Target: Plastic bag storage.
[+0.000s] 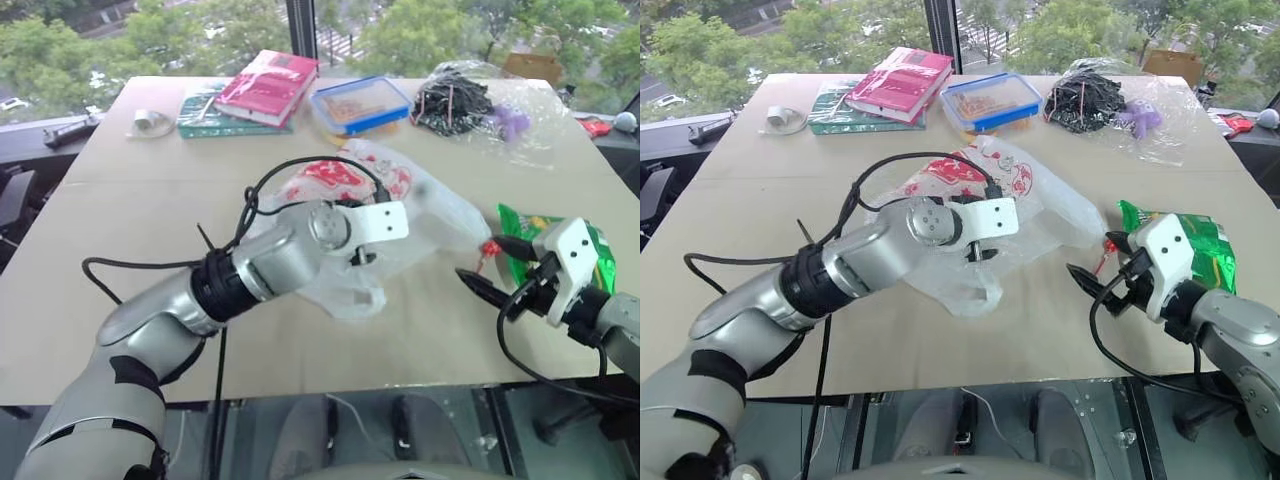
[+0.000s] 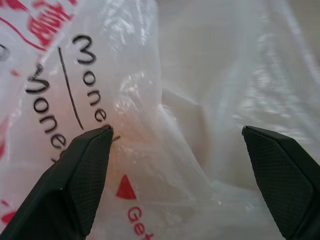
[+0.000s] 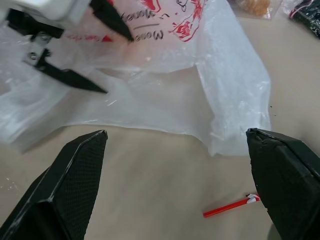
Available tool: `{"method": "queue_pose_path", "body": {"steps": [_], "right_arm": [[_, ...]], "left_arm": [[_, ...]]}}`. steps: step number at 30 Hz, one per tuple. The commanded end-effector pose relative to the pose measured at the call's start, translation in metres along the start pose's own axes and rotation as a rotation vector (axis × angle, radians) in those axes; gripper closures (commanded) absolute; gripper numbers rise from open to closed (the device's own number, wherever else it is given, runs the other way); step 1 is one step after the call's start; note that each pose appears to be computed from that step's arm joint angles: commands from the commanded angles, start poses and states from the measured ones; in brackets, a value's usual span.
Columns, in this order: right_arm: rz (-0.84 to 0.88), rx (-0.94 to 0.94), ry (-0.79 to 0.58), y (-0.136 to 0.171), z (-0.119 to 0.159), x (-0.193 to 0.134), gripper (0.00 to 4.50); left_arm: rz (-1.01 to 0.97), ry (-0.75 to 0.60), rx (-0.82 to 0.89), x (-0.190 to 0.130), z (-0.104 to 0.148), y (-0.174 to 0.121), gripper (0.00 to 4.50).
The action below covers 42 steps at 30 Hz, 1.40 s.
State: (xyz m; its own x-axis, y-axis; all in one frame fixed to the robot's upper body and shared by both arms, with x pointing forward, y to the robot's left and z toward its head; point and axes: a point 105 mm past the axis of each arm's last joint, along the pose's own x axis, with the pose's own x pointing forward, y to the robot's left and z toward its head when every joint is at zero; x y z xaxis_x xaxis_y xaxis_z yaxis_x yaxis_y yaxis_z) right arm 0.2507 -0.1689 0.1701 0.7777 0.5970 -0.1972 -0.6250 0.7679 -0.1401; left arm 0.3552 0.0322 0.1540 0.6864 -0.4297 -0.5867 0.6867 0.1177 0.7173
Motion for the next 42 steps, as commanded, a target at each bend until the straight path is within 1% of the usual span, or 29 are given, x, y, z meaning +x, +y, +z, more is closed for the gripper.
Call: {"method": "queue_pose_path", "body": {"steps": [1, 4, 8, 9, 10, 11, 12, 13, 15, 16, 17, 18, 22, 24, 26, 29, 30, 34, 36, 39, 42], "right_arm": [[-0.013, -0.03, -0.034, 0.001, 0.011, -0.004, 0.0], [-0.016, -0.03, -0.033, 0.002, 0.011, -0.004, 0.0], [-0.018, -0.031, -0.034, 0.002, 0.011, -0.004, 0.0], [-0.018, -0.032, -0.034, 0.002, 0.011, -0.003, 0.0], [-0.018, -0.033, -0.034, 0.001, 0.011, -0.003, 0.0], [-0.017, -0.033, -0.035, 0.002, 0.011, -0.002, 0.0], [-0.016, -0.034, -0.036, 0.002, 0.011, -0.002, 0.0], [-0.015, -0.034, -0.037, 0.002, 0.012, -0.001, 0.0], [-0.015, -0.035, -0.038, 0.001, 0.012, -0.001, 0.0], [-0.015, -0.035, -0.037, 0.001, 0.012, -0.001, 0.0], [-0.014, -0.036, -0.036, 0.001, 0.012, -0.001, 0.0], [-0.014, -0.036, -0.036, 0.001, 0.012, -0.001, 0.0], [-0.014, -0.037, -0.041, 0.001, 0.012, 0.0, 0.0], [-0.012, -0.036, -0.042, 0.001, 0.011, 0.001, 0.0], [-0.008, -0.033, -0.044, 0.001, 0.011, 0.002, 0.0], [0.006, -0.032, -0.053, 0.002, 0.012, 0.007, 0.0], [0.008, -0.034, -0.055, 0.002, 0.012, 0.008, 0.0], [-0.018, -0.048, -0.054, -0.003, 0.014, 0.009, 0.0], [-0.064, -0.052, -0.014, -0.009, 0.009, 0.009, 0.0], [-0.135, -0.053, 0.081, -0.017, -0.006, 0.008, 0.0], [-0.295, 0.078, 0.144, -0.032, -0.022, 0.007, 0.0]], "left_arm": [[0.096, -0.025, 0.057, 0.002, 0.007, 0.009, 0.12], [0.175, -0.024, 0.049, 0.005, 0.004, 0.022, 0.12], [0.216, 0.018, 0.052, 0.011, -0.014, 0.029, 0.12], [0.225, 0.026, 0.052, 0.013, -0.017, 0.03, 0.68], [0.234, 0.035, 0.054, 0.015, -0.021, 0.031, 0.97], [0.249, 0.042, 0.048, 0.016, -0.025, 0.034, 1.39], [0.258, 0.045, 0.044, 0.016, -0.027, 0.035, 1.94], [0.274, 0.037, 0.042, 0.015, -0.028, 0.039, 2.33], [0.321, -0.012, -0.007, 0.008, -0.026, 0.05, 3.21], [0.343, -0.065, -0.042, 0.002, -0.022, 0.056, 3.55], [0.355, -0.118, -0.126, -0.006, -0.019, 0.066, 4.16], [0.35, -0.153, -0.199, -0.012, -0.02, 0.072, 4.46], [0.305, -0.297, -0.526, -0.043, -0.035, 0.1, 4.46], [0.255, -0.394, -0.659, -0.061, -0.037, 0.113, 4.46], [0.216, -0.447, -0.702, -0.074, -0.039, 0.12, 4.46], [0.213, -0.454, -0.806, -0.083, -0.055, 0.136, 4.46], [0.169, -0.479, -0.873, -0.085, -0.055, 0.137, 4.46], [0.023, -0.573, -0.936, -0.096, -0.042, 0.134, 4.46], [-0.012, -0.591, -0.963, -0.098, -0.038, 0.133, 4.46], [-0.038, -0.612, -0.995, -0.098, -0.034, 0.132, 4.46], [-0.066, -0.645, -0.994, -0.1, -0.021, 0.128, 4.46]]}}
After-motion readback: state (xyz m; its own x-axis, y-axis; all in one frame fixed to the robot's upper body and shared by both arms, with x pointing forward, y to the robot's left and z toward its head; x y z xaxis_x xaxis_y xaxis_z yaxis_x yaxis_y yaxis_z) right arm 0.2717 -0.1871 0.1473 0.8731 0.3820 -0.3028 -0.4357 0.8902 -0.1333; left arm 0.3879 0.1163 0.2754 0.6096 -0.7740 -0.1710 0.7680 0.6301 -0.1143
